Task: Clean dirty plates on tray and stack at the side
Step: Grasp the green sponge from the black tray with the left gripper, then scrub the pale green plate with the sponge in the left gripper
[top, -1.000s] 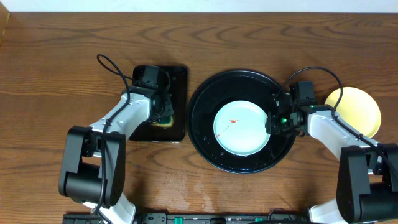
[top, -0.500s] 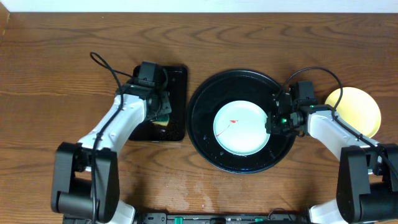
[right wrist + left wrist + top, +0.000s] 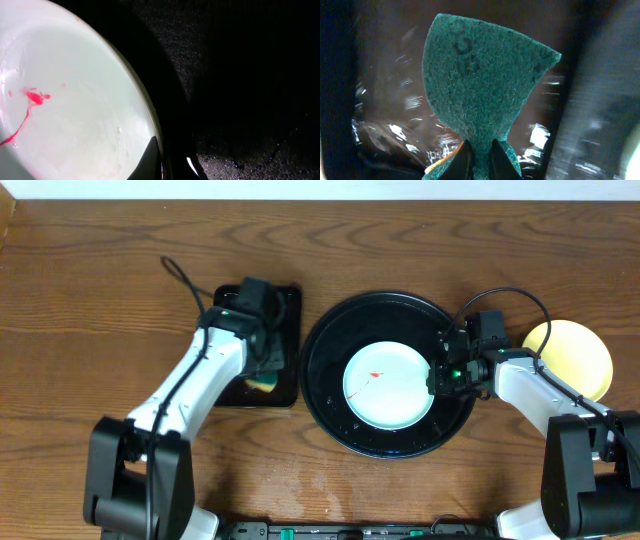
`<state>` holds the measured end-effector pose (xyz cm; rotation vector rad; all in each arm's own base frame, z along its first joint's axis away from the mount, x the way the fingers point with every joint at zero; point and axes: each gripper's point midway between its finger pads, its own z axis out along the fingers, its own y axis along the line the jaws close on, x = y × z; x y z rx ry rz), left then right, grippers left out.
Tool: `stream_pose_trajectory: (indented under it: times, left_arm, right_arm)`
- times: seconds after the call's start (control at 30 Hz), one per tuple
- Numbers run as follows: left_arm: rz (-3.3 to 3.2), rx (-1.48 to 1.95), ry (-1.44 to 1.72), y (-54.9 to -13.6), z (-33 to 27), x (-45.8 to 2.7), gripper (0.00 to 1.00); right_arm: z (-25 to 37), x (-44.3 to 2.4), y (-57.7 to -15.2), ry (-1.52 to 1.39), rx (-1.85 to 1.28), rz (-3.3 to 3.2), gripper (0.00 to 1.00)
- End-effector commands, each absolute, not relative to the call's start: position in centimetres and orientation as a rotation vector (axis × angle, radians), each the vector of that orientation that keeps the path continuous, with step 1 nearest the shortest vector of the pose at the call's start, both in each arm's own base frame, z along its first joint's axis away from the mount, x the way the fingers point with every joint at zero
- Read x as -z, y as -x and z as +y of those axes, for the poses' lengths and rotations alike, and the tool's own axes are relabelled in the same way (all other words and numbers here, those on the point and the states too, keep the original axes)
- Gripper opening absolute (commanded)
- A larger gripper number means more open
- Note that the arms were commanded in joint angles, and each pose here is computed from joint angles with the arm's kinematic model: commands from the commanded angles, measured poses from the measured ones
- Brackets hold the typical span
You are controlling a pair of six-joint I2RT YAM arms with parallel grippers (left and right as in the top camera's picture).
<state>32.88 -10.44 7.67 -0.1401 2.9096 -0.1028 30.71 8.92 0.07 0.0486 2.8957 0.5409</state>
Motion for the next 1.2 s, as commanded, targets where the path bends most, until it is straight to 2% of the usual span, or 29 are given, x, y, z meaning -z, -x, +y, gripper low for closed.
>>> stream_pose_trajectory:
  times: [0.0,0.1,0.4,0.63,0.77,0.9,1.17]
  left_arm:
    - [2.806,0.355,-0.012,-33.1,-16.0,-12.4,0.08]
    - [2.817,0.476,0.018,-31.9,-20.0,-12.2,0.07]
    - [2.808,0.753,-0.038,-30.6,-30.6,-8.9,0.07]
    - [2.897,0.862,-0.033,-29.1,-34.7,-4.1,0.07]
    - [2.987,0.708,0.036,-28.8,-32.8,-0.5,0.07]
    - [2.999,0.274,0.158,-30.0,-26.6,2.0,0.07]
    - [2.908,-0.267,0.062,-31.8,-19.4,0.1,0.07]
  right_arm:
    - [8.4,1.1,-29.9,-0.079,-0.487,2.946,0.01]
    - [6.3,1.7,-29.6,-0.224,-0.307,2.979,0.01]
    - [6.8,1.7,-29.0,-0.155,-0.328,3.000,0.01]
    - [6.8,1.8,-28.7,-0.158,-0.326,3.012,0.01]
    - [6.7,1.8,-28.6,-0.159,-0.325,3.017,0.01]
    - [6.7,1.8,-28.5,-0.160,-0.323,3.022,0.01]
    - [6.5,1.9,-28.2,-0.164,-0.308,3.034,0.01]
